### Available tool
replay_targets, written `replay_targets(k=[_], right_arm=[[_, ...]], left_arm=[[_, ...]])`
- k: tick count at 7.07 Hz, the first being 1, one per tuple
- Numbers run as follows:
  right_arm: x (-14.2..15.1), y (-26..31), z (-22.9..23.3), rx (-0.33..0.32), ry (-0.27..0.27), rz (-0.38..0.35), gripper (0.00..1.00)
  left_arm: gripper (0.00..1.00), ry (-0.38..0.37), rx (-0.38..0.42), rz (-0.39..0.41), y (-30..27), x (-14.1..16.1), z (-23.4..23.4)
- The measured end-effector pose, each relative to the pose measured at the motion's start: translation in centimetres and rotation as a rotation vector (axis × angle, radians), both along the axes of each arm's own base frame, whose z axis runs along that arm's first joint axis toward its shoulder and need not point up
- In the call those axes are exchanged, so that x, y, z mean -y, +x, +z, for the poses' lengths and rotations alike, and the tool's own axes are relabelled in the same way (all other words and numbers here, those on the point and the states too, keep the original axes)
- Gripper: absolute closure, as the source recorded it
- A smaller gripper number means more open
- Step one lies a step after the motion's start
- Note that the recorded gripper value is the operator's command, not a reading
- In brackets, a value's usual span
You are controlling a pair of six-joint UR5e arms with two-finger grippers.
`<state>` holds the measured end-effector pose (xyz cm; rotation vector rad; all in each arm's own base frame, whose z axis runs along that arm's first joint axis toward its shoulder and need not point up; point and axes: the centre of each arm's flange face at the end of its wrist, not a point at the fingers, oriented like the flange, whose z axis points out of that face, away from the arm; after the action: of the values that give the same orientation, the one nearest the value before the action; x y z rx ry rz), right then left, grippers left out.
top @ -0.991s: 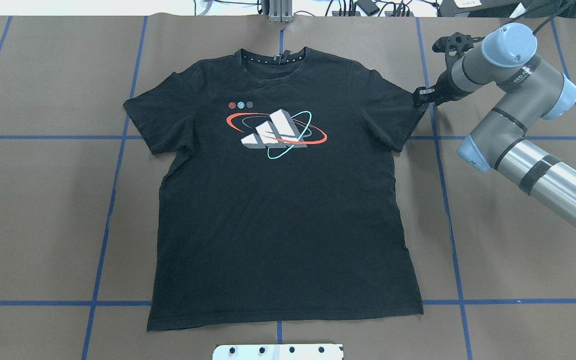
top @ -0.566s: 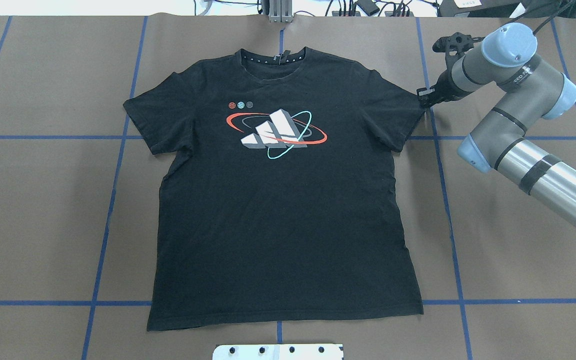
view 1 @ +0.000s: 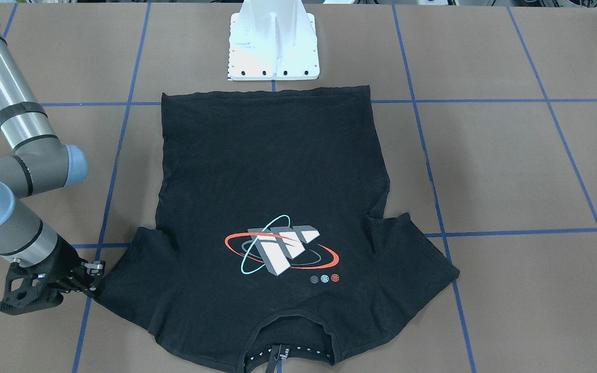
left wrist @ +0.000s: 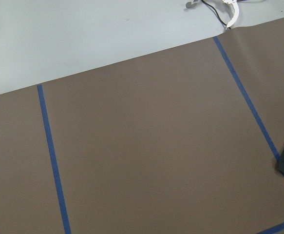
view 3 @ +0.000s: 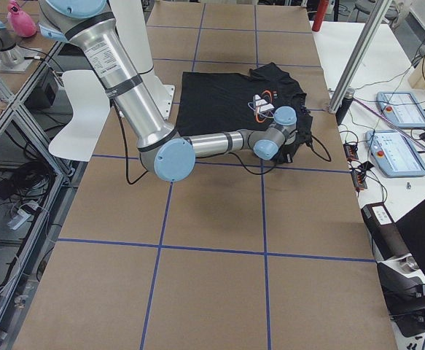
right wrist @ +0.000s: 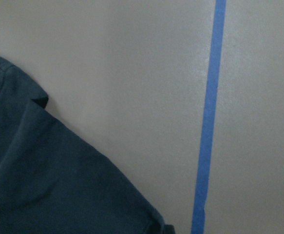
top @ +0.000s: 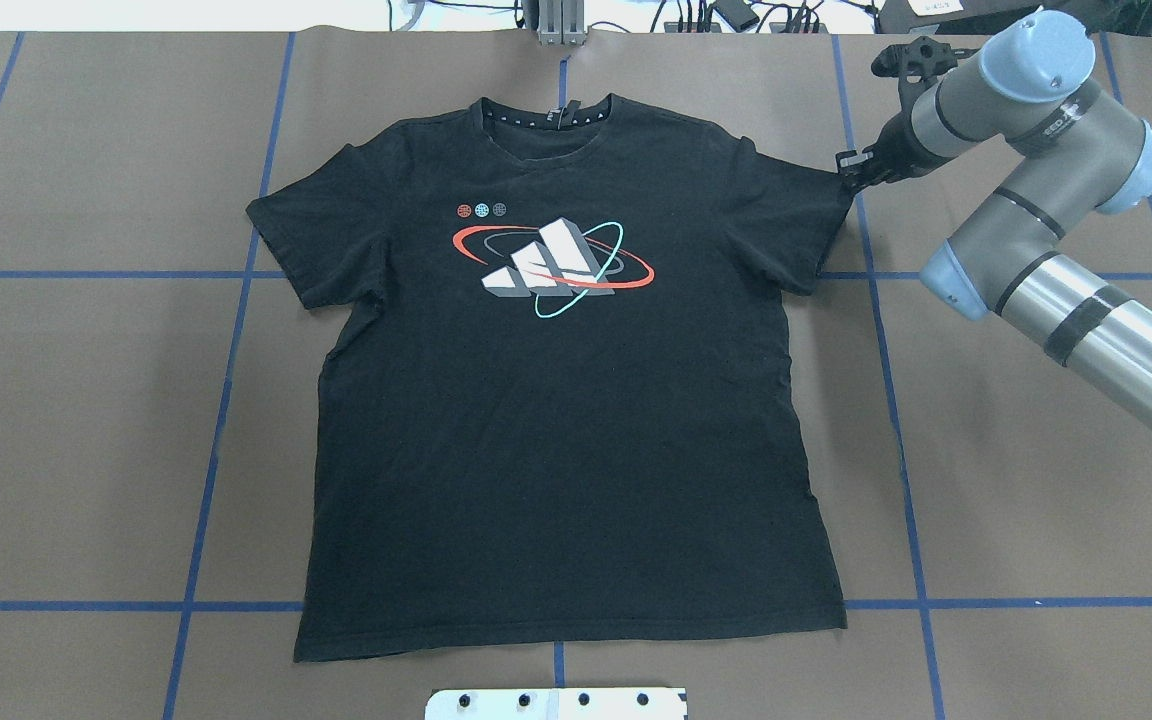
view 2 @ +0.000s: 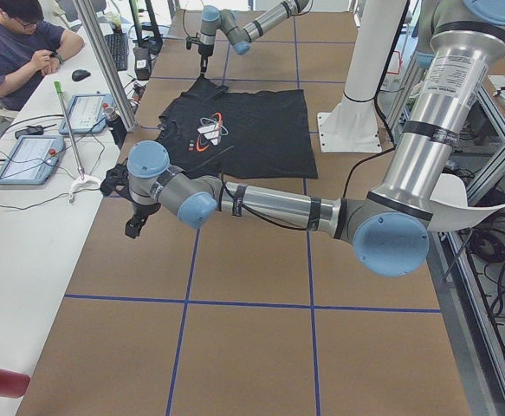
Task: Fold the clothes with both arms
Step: 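Grasp the sleeve edge with the right gripper, then fold the sleeve inward toward the shirt center with the right gripper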
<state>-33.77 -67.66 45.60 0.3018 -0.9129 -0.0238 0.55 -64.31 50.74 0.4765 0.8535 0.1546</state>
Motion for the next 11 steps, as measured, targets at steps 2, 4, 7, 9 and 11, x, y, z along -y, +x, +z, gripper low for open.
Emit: replay_targets(k=[2,4,7,9,11], right_arm=[[1.3,0.7,-4.8,0.089,0.014,-0.045,1.00],[-0.3,-4.8,-10.1,0.134,0.033,-0.087,1.00],[-2.0,-13.8,-17.6,0.122,0.029,-0.005,1.00],[-0.8,-16.3,-18.2,0.069,0.025,0.050,1.00],[0.3,-18.2,-18.4,0.020,0.033,0.095,1.00]], left_arm=[[0.00,0.000,0.000,0.000,0.0,0.0,-0.1],[0.00,-0.002,0.000,-0.001,0.0,0.0,0.1],[0.00,-0.011,0.001,0.000,-0.1,0.1,0.6],[0.00,-0.018,0.001,0.000,-0.1,0.1,1.0],[0.00,-0.027,0.002,0.001,0.0,0.2,1.6]])
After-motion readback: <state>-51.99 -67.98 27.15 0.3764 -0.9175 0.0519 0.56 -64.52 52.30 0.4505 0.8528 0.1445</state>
